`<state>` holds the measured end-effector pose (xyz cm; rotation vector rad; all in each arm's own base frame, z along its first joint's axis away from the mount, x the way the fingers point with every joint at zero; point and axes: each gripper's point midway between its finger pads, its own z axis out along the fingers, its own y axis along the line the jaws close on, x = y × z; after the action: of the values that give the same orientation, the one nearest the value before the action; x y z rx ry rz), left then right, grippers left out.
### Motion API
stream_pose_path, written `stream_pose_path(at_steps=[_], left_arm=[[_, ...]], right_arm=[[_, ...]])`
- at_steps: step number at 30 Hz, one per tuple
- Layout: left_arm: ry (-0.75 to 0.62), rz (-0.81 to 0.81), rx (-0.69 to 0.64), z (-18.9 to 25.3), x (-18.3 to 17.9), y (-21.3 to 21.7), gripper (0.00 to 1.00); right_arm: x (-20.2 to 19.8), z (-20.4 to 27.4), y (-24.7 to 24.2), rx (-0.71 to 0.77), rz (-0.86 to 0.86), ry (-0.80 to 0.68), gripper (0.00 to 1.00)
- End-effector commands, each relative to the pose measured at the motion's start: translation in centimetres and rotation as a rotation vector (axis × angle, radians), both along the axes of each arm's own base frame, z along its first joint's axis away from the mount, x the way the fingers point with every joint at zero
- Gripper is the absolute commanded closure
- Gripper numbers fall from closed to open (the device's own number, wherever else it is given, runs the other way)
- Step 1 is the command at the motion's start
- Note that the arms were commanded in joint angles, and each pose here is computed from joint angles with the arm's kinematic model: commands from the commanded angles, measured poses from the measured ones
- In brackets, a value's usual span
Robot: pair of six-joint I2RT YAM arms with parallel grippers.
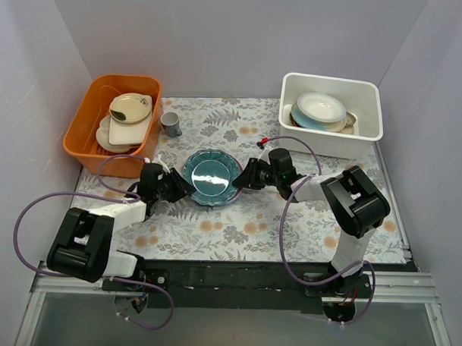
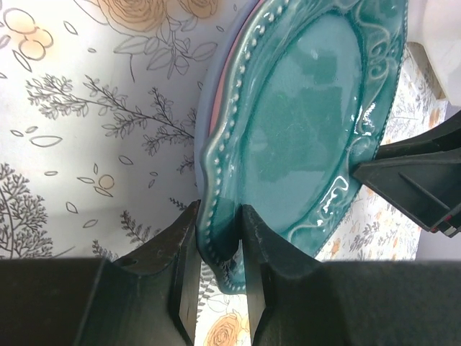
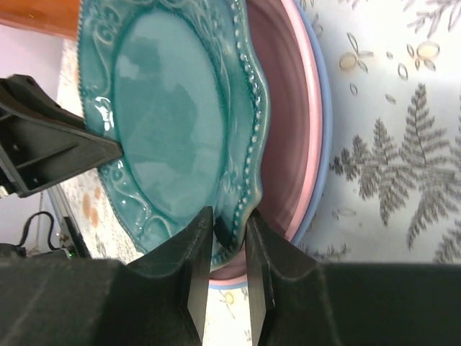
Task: Place the plates into the plastic bin on the countertop
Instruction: Pick up the plate at the center of the board.
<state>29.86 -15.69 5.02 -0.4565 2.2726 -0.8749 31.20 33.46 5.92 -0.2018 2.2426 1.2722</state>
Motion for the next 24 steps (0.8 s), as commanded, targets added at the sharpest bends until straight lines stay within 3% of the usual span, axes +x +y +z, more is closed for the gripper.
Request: stream_pose_path(at_steps=[1, 2, 6, 9, 12, 17, 24], left_arm=[[-0.079, -0.197, -0.058, 2.8, -1.5, -3.8, 1.0], [-0.08, -0.195, -0.056, 2.8, -1.6, -3.7, 1.0], [-0.086, -0.191, -0.058, 3.0, -1.5, -3.7, 1.0], [-0.088, -0.192, -0.056, 3.1, -1.3, -3.7, 1.0], [-0.082, -0.196, -0.061, 3.1, -1.2, -3.9, 1.0], [-0.08, -0.201, -0.067, 3.0, -1.2, -4.0, 1.0], [-0.075, -0.2, -0.061, 2.7, -1.5, -3.9, 1.0]], right_arm=[[-6.0, 4.2, 3.6, 0.036, 0.248, -0.073, 0.99], [-5.6, 4.1, 3.3, 0.014, 0.219, -0.091, 0.99], [-5.4, 5.5, 2.4, 0.002, 0.177, -0.169, 0.65], [-6.0, 7.1, 2.3, 0.051, 0.191, -0.223, 0.45], [-6.7, 8.2, 2.7, 0.133, 0.219, -0.246, 0.35], [-7.6, 9.3, 3.4, 0.257, 0.25, -0.223, 0.35], [-8.4, 10.8, 4.1, 0.401, 0.283, -0.224, 0.57]])
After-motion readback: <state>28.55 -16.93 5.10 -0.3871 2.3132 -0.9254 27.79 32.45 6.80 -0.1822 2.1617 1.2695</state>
